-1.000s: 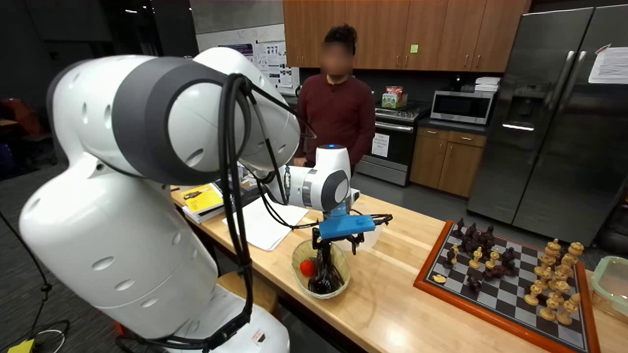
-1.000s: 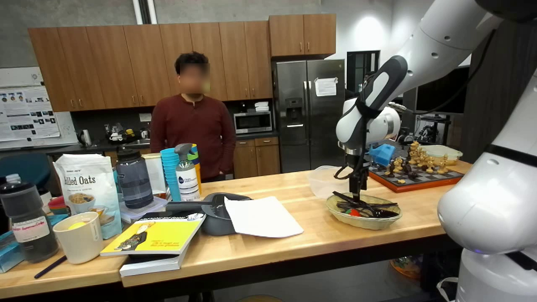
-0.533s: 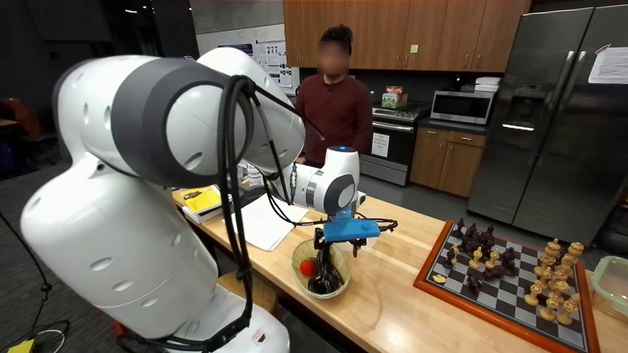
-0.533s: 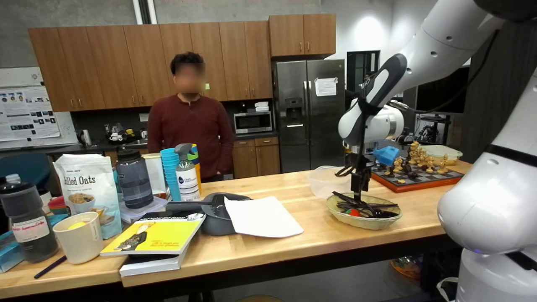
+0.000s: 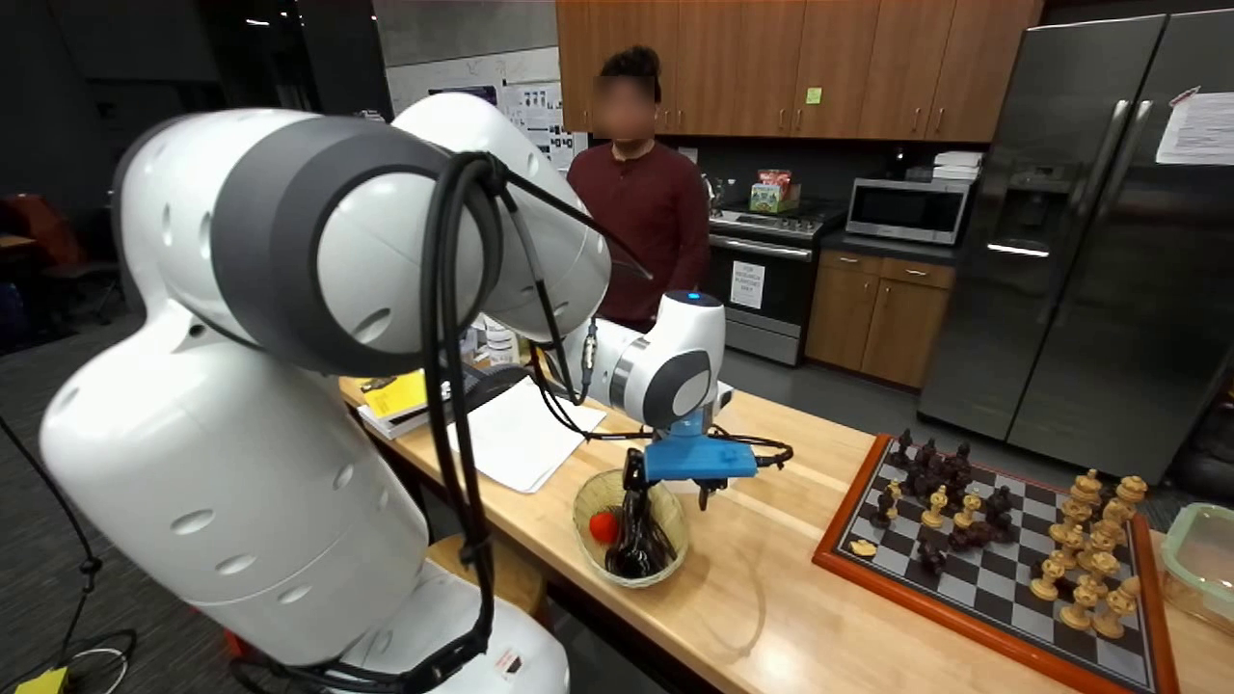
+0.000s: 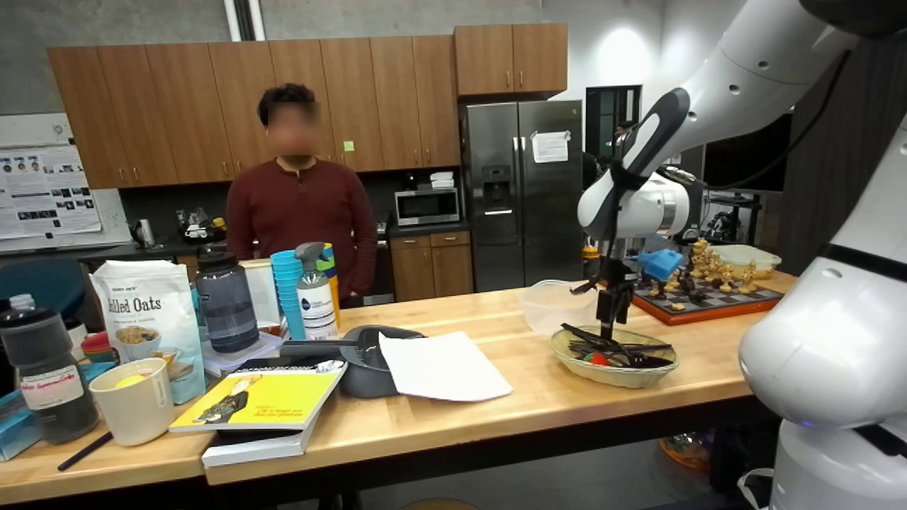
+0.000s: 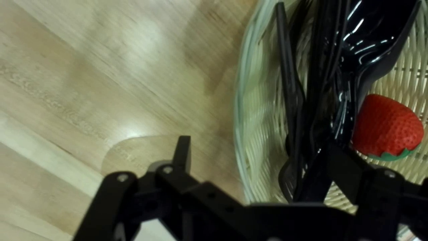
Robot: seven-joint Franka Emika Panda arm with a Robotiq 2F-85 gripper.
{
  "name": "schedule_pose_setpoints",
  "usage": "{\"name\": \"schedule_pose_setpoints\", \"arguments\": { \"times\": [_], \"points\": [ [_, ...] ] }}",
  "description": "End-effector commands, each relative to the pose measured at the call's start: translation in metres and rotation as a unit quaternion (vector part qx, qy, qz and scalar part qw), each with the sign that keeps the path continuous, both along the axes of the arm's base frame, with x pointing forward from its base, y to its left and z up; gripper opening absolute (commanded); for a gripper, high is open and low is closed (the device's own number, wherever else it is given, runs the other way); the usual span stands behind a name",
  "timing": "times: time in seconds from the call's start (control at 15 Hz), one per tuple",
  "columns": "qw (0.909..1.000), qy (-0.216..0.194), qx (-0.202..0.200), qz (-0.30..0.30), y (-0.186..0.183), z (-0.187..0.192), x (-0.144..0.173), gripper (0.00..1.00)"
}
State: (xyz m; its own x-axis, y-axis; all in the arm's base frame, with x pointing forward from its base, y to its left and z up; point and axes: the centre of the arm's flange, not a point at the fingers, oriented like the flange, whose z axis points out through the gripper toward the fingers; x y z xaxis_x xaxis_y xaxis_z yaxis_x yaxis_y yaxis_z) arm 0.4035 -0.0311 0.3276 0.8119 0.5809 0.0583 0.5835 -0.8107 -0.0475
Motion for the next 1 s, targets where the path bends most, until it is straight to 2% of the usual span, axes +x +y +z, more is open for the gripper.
{"name": "schedule_pose_setpoints", "arguments": {
  "times": [0.0,0.53,0.93],
  "points": [
    [0.9999,0.0,0.01,-0.003,-0.01,0.004,-0.002,1.0],
    [0.9996,0.009,0.028,-0.004,-0.022,0.005,0.004,1.0],
    [0.9982,0.003,0.058,-0.012,-0.035,-0.006,0.008,1.0]
  ]
}}
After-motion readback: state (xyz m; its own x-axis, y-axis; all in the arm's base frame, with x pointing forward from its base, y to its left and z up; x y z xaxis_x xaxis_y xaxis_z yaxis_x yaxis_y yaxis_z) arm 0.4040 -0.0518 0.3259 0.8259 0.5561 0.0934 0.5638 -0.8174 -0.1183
